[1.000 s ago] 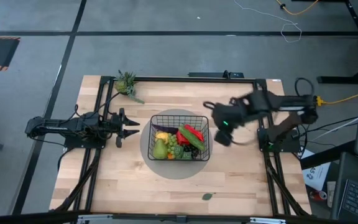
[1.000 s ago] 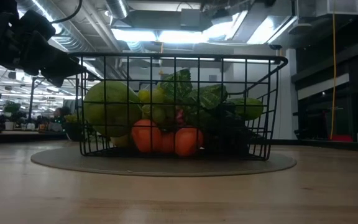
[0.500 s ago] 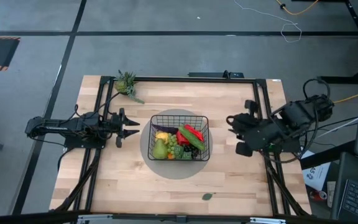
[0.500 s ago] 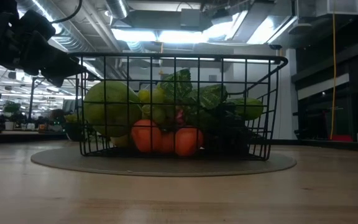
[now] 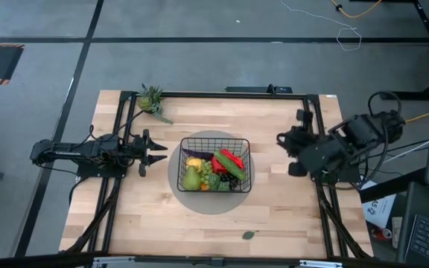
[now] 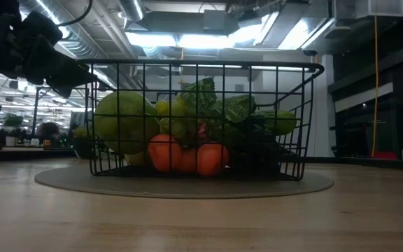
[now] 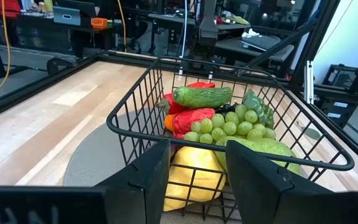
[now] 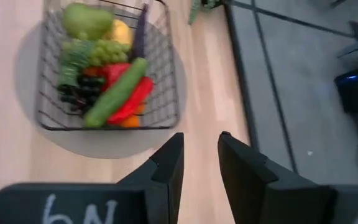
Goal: Build produce basket
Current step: Return to Home Position
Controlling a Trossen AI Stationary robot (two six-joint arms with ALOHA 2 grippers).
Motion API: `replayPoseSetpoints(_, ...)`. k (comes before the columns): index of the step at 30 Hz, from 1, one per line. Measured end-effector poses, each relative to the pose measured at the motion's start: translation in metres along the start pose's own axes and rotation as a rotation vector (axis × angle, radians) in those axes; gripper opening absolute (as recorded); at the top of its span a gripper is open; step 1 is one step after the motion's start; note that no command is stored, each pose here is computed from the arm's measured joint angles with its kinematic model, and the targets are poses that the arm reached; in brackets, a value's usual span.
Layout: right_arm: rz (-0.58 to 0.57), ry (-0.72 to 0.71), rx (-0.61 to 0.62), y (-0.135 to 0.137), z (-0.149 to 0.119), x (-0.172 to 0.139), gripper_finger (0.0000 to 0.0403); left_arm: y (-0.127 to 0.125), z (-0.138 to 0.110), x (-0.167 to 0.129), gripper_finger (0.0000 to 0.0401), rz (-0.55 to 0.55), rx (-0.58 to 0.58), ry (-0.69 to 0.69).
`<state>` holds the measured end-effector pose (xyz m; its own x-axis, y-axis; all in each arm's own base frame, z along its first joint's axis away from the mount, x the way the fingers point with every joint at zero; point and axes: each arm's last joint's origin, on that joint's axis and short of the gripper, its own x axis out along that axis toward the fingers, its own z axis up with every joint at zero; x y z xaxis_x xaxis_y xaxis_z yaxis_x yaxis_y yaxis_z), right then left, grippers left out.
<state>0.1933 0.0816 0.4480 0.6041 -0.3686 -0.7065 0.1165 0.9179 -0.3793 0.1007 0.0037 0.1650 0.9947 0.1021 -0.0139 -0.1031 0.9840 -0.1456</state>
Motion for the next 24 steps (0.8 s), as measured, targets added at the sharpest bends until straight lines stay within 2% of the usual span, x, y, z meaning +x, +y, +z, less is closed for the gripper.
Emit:
replayPoseSetpoints(4, -0.049, -0.008, -0.002, -0.019, -0.023, 0.000, 0.0101, 0.000, 0.000, 0.000, 0.0151, 0.000, 0.000, 0.000)
replayPoseSetpoints(7, -0.058, -0.048, 0.070, -0.030, -0.051, 0.005, 0.0101, 0.000, 0.000, 0.000, 0.0151, 0.000, 0.000, 0.000)
replayPoseSetpoints(10, 0.002, -0.117, 0.131, -0.029, -0.077, 0.016, 0.0101, 0.000, 0.000, 0.000, 0.0151, 0.000, 0.000, 0.000)
replayPoseSetpoints(17, 0.219, -0.316, 0.268, -0.003, -0.112, 0.056, 0.0101, 0.000, 0.000, 0.000, 0.0151, 0.000, 0.000, 0.000)
replayPoseSetpoints(20, 0.255, -0.368, 0.325, 0.013, -0.128, 0.082, 0.0101, 0.000, 0.000, 0.000, 0.0151, 0.000, 0.000, 0.000)
replayPoseSetpoints(24, 0.373, -0.431, 0.324, 0.034, -0.147, 0.113, 0.0101, 0.000, 0.000, 0.000, 0.0151, 0.000, 0.000, 0.000)
